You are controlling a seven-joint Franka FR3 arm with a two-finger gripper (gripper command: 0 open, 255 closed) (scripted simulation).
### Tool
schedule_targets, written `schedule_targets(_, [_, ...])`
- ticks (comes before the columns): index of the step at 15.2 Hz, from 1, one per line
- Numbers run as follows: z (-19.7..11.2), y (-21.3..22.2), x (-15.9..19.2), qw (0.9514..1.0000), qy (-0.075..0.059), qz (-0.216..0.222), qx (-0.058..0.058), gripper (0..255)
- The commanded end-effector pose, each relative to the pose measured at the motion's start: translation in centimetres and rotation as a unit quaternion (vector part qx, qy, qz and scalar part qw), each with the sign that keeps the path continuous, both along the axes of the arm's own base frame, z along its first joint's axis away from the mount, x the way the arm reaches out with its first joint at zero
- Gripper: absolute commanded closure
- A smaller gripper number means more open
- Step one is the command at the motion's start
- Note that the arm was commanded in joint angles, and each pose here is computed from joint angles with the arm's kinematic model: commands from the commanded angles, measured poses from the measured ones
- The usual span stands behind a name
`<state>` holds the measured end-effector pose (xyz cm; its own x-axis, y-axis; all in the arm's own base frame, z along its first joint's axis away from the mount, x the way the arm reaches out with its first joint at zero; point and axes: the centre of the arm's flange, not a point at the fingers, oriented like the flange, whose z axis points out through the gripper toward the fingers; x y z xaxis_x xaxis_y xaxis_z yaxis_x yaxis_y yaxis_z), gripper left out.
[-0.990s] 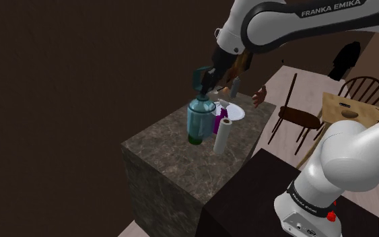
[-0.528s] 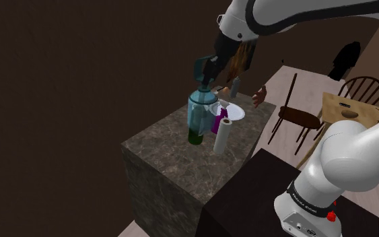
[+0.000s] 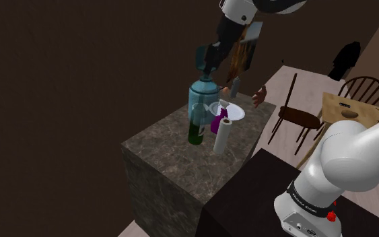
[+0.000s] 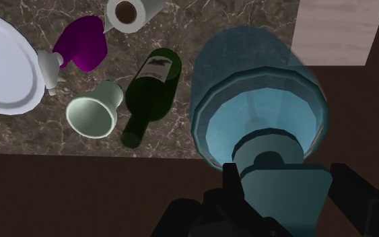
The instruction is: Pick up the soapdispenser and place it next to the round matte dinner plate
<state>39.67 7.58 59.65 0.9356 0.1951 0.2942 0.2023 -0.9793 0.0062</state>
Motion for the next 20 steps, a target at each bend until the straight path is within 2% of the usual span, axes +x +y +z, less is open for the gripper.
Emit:
schedule_targets(1, [1.1,-0.1,0.0,1.0,0.0,0.0,0.0,255])
schedule_targets(19, [10.2,-0.1,0.0,1.0,0.0,0.0,0.0,255])
schedule_targets(20, [10.2,-1.4,-0.1,1.0,0.0,0.0,0.0,255])
